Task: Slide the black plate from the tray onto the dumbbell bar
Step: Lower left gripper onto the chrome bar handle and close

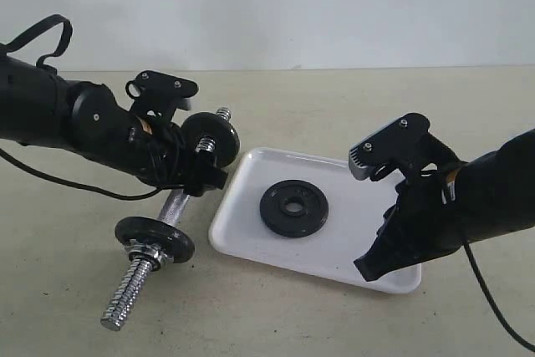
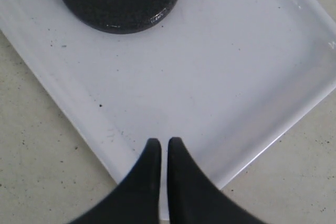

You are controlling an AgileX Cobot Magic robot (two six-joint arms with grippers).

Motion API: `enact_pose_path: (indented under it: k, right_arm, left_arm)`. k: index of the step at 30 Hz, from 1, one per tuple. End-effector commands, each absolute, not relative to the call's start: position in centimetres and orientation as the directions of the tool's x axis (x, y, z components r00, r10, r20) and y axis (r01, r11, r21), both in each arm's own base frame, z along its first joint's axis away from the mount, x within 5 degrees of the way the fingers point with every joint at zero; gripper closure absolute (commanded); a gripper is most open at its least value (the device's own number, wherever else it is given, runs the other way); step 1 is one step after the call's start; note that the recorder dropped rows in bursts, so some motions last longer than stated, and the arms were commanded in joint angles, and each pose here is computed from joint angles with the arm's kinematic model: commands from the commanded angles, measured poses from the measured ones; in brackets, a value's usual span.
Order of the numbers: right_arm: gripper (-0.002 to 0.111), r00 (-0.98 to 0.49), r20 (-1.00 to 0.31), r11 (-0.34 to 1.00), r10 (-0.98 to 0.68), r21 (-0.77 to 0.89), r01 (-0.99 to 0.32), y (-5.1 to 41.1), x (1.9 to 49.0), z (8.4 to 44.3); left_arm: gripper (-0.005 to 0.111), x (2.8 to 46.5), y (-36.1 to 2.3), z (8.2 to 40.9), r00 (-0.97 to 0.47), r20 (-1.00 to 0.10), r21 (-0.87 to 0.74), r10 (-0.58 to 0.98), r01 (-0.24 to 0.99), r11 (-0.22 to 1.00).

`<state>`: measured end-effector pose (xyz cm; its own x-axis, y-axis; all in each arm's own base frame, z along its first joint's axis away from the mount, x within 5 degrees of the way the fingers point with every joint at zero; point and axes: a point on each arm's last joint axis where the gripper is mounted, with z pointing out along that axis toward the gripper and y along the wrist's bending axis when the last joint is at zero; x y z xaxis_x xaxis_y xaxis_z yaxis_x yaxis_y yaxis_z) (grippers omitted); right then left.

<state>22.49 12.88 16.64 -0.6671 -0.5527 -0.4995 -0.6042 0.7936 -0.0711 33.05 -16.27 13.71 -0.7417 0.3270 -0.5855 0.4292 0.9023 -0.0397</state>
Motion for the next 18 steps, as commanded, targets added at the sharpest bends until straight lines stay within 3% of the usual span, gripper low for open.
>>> enact_pose_path:
  k: [1,9,18]
  right_arm:
    - [0.109,-0.662,-0.497,0.788,-0.561,-0.076,-0.611,12.9,22.4,16.6]
    - [0.109,-0.662,-0.497,0.788,-0.561,-0.076,-0.611,12.9,22.4,16.6]
    - [0.109,-0.661,-0.5,0.789,-0.56,-0.077,-0.61,12.9,22.4,16.6]
  left_arm:
    - [0.04,33.7,-16.5,13.9,-0.701,-0.645,-0.03,0.305,0.421,0.906]
    - [0.04,33.8,-16.6,11.5,-0.729,-0.6,-0.022,0.328,0.425,0.905]
    - [0.043,34.2,-16.6,11.6,-0.706,-0.634,-0.014,0.315,0.419,0.908]
